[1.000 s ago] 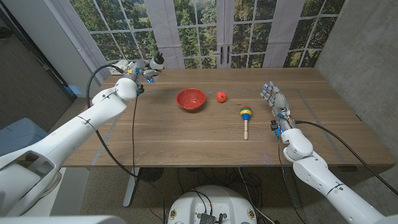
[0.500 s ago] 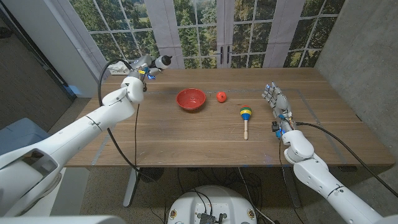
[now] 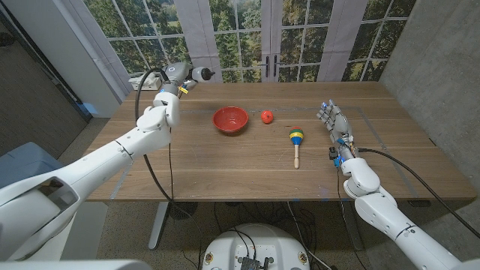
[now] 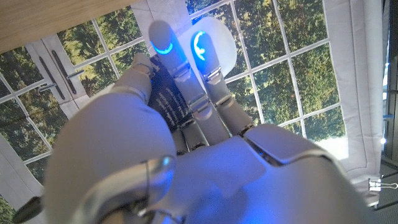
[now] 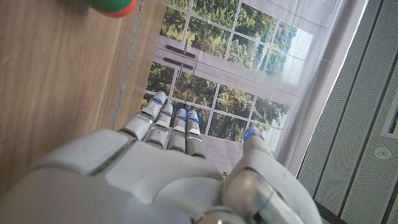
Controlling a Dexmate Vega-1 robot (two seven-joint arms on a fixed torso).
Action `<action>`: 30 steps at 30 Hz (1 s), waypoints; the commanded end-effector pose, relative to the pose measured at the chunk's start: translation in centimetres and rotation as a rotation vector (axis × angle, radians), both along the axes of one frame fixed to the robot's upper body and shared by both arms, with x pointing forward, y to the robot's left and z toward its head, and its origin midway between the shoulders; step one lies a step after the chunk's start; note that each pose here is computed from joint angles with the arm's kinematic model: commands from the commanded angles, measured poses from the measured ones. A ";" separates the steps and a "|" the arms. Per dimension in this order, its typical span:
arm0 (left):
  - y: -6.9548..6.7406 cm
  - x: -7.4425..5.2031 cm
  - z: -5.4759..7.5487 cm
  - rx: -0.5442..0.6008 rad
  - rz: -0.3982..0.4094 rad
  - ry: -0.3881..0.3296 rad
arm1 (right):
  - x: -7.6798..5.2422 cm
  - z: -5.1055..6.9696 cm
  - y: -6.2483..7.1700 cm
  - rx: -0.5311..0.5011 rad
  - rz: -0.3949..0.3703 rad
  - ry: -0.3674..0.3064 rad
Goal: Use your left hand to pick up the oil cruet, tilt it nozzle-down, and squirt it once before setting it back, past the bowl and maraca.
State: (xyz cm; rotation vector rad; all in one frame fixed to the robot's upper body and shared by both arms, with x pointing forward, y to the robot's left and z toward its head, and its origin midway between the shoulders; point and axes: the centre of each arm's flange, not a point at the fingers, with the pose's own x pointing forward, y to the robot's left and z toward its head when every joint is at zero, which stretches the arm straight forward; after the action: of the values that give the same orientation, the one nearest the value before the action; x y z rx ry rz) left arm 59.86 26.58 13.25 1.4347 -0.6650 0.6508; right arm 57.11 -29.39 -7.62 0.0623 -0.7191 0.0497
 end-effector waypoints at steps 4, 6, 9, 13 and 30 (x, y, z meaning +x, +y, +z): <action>-2.3 -0.7 -0.2 0.215 0.172 -0.112 | 0.1 -0.2 -0.2 0.006 0.005 0.001; -2.6 -0.8 -0.2 0.238 0.191 -0.123 | 0.1 -0.2 -0.2 0.007 0.003 0.001; -2.9 -0.8 -0.2 0.274 0.217 -0.141 | 0.2 -0.2 -0.2 0.009 0.003 -0.002; -3.5 -0.7 -0.1 0.329 0.251 -0.166 | 0.2 -0.2 -0.2 0.010 0.005 -0.002; -5.0 -0.6 0.3 0.511 0.325 -0.194 | 0.7 -0.5 -0.1 0.022 0.015 0.003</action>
State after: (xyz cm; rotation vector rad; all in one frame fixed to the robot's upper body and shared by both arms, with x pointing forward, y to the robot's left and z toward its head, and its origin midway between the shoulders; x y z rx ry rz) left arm 59.19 22.61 13.41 1.8663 -0.7675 0.9105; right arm 57.55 -29.58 -7.99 0.0802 -0.7176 0.0513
